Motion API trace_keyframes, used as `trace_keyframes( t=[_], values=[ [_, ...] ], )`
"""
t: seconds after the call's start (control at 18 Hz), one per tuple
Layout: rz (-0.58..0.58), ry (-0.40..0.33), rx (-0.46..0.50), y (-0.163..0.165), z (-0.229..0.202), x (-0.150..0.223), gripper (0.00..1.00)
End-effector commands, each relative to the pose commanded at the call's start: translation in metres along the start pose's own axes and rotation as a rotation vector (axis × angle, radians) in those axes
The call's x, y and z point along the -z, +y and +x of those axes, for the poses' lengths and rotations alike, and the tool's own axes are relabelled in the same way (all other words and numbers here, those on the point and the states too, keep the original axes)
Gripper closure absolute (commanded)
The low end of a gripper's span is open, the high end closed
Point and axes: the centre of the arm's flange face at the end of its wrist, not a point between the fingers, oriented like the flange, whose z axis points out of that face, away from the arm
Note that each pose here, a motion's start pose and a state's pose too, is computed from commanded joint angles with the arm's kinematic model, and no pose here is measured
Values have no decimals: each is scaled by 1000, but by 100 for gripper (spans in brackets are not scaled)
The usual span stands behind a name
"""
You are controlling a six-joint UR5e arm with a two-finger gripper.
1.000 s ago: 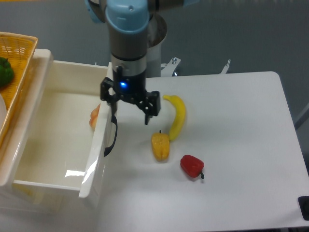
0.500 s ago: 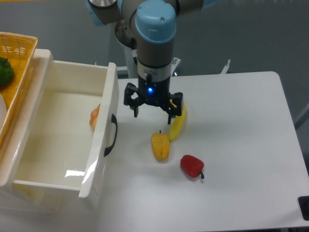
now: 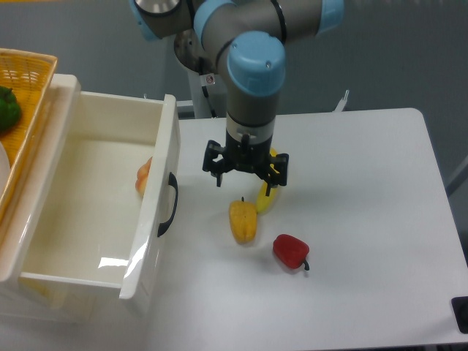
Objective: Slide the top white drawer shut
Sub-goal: 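Raise the gripper out of the open drawer and move it over the table, then lower the gripper beside the drawer front near its black handle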
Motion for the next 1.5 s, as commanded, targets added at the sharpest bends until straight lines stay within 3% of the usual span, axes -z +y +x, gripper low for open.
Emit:
trace_keyframes(
  t=[0.33, 0.67, 1.17, 1.5],
  values=[
    [-40, 15, 16, -6, -4, -25, 0],
    [-48, 96, 46, -15, 0, -54, 0],
    [-24, 189, 58, -29, 29, -67, 0],
    [-14, 207, 55, -36, 43, -65, 0]
  ],
)
